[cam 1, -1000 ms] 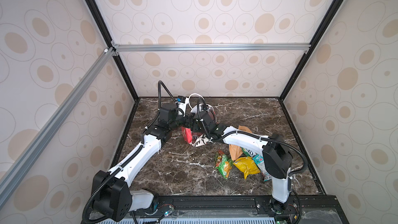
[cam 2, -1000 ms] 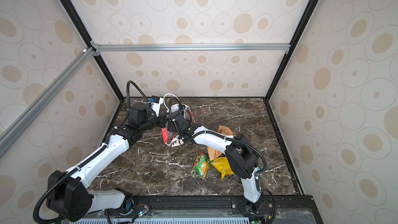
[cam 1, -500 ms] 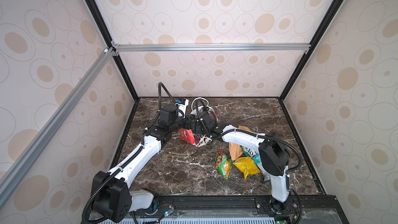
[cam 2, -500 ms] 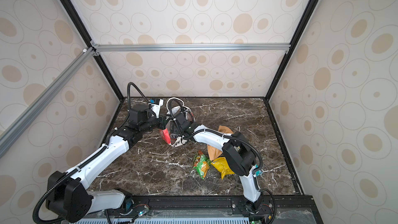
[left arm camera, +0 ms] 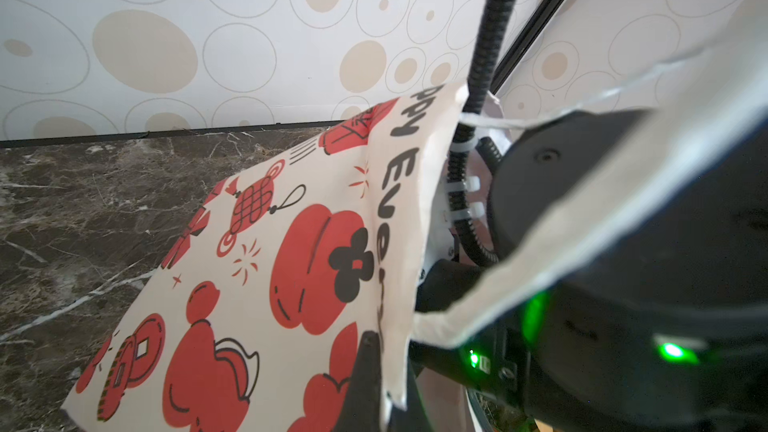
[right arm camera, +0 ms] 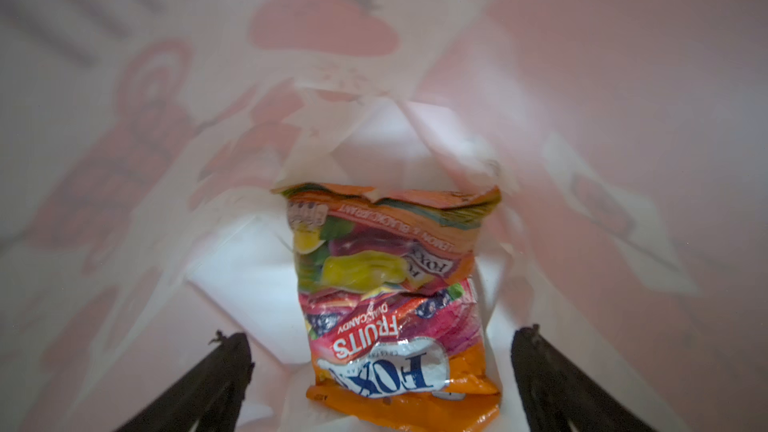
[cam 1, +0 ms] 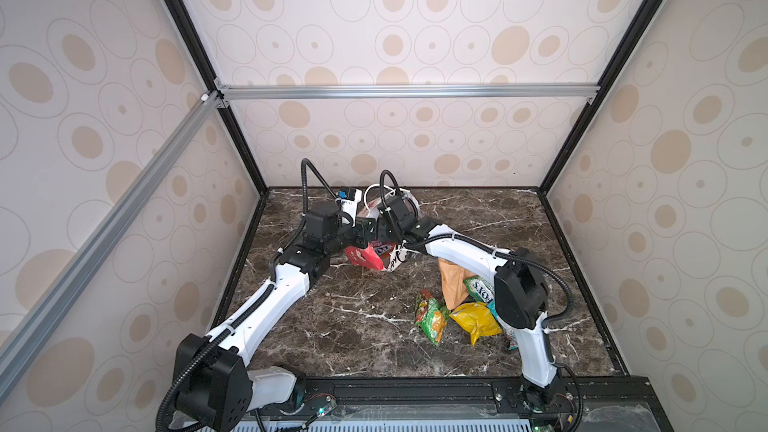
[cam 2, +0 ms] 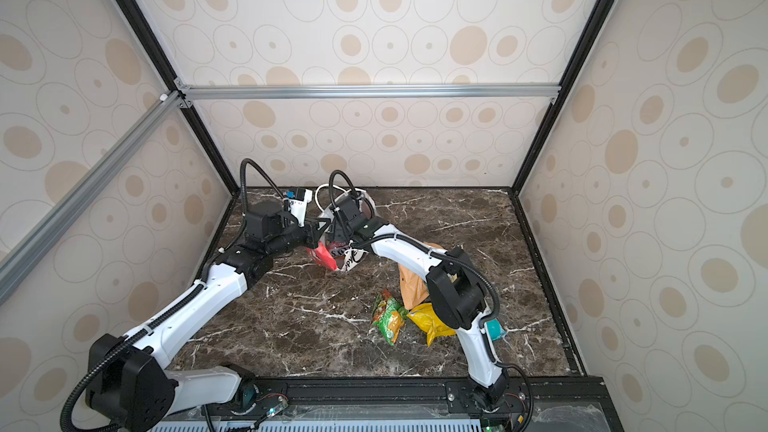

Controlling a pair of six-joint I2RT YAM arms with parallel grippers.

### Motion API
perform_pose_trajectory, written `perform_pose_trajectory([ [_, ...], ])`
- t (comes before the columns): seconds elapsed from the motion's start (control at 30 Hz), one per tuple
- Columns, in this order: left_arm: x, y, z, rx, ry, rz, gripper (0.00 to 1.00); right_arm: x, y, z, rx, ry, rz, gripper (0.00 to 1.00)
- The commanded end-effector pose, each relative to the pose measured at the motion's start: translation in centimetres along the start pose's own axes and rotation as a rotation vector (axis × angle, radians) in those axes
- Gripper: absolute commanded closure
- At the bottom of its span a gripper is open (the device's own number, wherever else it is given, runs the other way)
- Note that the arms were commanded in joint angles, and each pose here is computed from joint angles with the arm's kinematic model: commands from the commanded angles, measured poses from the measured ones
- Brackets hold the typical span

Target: Take the snacks out of the paper bag

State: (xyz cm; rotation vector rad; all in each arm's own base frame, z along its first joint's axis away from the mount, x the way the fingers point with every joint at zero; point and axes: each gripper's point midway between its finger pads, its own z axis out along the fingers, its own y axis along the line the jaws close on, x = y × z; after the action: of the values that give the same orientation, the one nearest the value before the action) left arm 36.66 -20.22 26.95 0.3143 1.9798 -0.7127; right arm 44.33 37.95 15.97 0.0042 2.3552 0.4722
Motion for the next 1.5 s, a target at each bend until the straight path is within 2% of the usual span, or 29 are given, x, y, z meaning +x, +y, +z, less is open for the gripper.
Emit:
perform_pose_trajectory([
  [0.0,-1.0,-2.6,-0.9,0.085,-0.019,0.049,1.0,-1.4,-1.0,0.1,-0.029,0.053,0.191,0.01],
  [0.13,-0.6,-2.2,-0.9,0.066,-0.01,0.055,1.0,-1.7,0.1,-0.3,-0.103,0.13,0.402,0.02],
  [0.3,-1.1,-2.1,-0.7,0.054,-0.022,0.044,1.0,-1.4,2.3,-0.9,-0.176,0.238,0.538,0.04],
  [0.37,-1.7,-2.3,-0.7,0.061,-0.035,0.044,1.0,-1.4,2.2,-0.9,-0.152,0.241,0.54,0.05],
  [0.47,-2.9,-3.0,-0.8,0.087,-0.062,0.024,1.0,-0.9,-0.3,0.1,-0.008,0.22,0.435,0.06],
  [0.57,-4.6,-3.8,-0.8,0.12,-0.09,-0.019,1.0,-1.1,-2.3,0.9,0.121,0.166,0.185,0.06],
  [0.67,-5.9,-4.1,-0.5,0.141,-0.106,-0.09,1.0,-0.8,-2.1,1.8,0.118,0.126,-0.039,0.06],
  [0.77,-7.1,-4.2,-0.2,0.155,-0.113,-0.151,1.0,0.1,-1.9,1.6,0.077,0.127,-0.172,0.06],
  [0.93,-8.6,-1.7,0.0,0.118,-0.139,-0.278,1.0,1.3,-2.2,-0.6,0.015,0.169,-0.249,0.05],
  [1.03,-8.1,-0.7,0.3,0.13,-0.129,-0.354,1.0,1.8,-3.4,-0.9,0.063,0.184,-0.272,0.03],
  [1.23,-6.3,0.8,1.3,0.093,-0.089,-0.431,1.0,0.7,-6.1,2.1,0.21,0.164,-0.279,0.01],
  [1.37,-5.0,2.0,1.9,0.037,-0.051,-0.452,1.0,-0.2,-6.1,5.0,0.249,0.122,-0.334,0.0],
  [1.47,-4.3,3.4,2.1,-0.028,-0.041,-0.464,1.0,0.4,-5.7,6.8,0.229,0.139,-0.34,0.0],
])
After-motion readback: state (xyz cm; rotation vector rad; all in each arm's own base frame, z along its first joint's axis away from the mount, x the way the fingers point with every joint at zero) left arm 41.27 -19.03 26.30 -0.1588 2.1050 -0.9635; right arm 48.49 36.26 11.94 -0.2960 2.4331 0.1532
